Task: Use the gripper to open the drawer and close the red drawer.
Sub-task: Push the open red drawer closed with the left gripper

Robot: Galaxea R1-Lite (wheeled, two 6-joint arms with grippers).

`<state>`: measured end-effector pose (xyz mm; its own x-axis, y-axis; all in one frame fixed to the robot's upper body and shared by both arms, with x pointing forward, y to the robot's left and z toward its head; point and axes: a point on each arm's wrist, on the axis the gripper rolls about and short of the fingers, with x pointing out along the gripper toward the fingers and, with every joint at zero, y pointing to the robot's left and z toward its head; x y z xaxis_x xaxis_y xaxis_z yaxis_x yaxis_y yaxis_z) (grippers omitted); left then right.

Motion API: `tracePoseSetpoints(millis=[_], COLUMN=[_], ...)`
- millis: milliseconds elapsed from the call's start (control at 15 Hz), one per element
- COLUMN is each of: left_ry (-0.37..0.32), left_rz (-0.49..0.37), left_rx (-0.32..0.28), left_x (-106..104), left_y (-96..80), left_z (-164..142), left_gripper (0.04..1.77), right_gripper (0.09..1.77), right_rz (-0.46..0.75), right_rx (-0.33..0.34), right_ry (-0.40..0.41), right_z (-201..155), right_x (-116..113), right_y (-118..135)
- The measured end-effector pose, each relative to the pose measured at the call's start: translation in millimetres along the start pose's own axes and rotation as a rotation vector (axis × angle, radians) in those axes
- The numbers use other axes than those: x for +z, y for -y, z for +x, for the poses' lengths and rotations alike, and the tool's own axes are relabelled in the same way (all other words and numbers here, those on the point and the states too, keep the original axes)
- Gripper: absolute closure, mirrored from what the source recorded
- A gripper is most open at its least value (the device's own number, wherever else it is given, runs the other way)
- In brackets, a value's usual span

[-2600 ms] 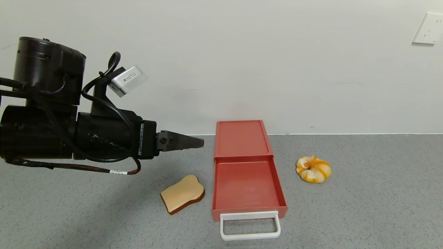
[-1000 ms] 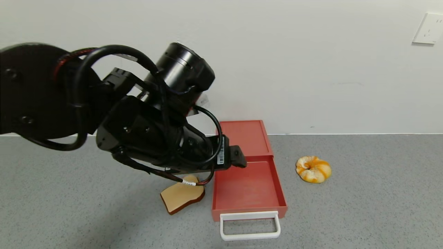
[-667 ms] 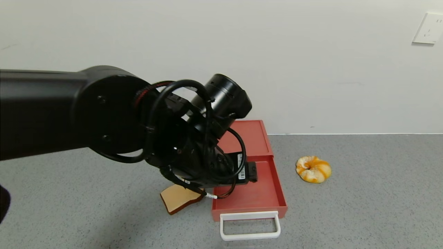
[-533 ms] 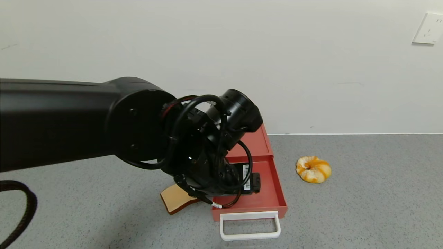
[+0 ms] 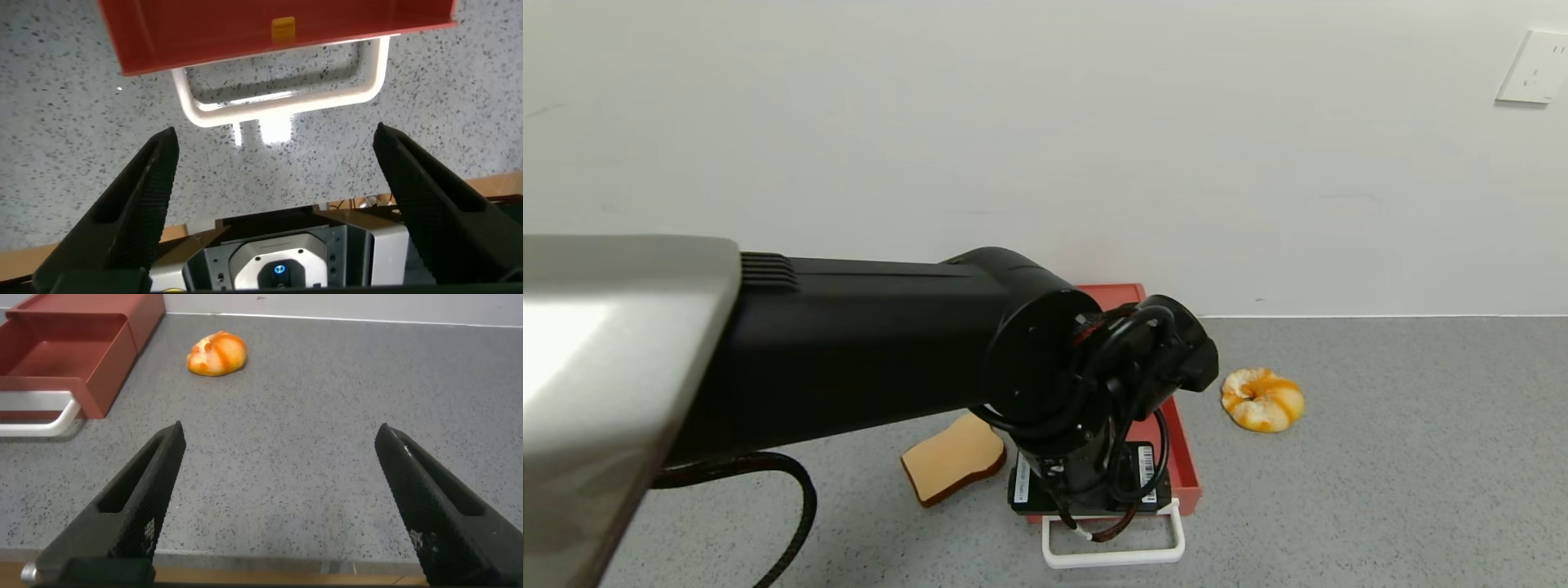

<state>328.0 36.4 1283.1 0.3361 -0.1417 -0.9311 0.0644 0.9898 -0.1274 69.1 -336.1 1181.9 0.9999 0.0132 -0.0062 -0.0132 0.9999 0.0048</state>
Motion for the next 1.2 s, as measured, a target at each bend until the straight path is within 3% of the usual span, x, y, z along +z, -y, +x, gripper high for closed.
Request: tracePoseSetpoints(millis=[1200], left_ry=[-0.06], left_rz=[-0.051], left_rx=[0.047], left_x=[5], left_y=[17.7], left_z=[53], left_gripper=[0.09], right_gripper=[0.15], right_rz=[0.0], right_rx=[0.0], right_ry=[0.0], right_z=[0], right_x=[0], right_y=[0])
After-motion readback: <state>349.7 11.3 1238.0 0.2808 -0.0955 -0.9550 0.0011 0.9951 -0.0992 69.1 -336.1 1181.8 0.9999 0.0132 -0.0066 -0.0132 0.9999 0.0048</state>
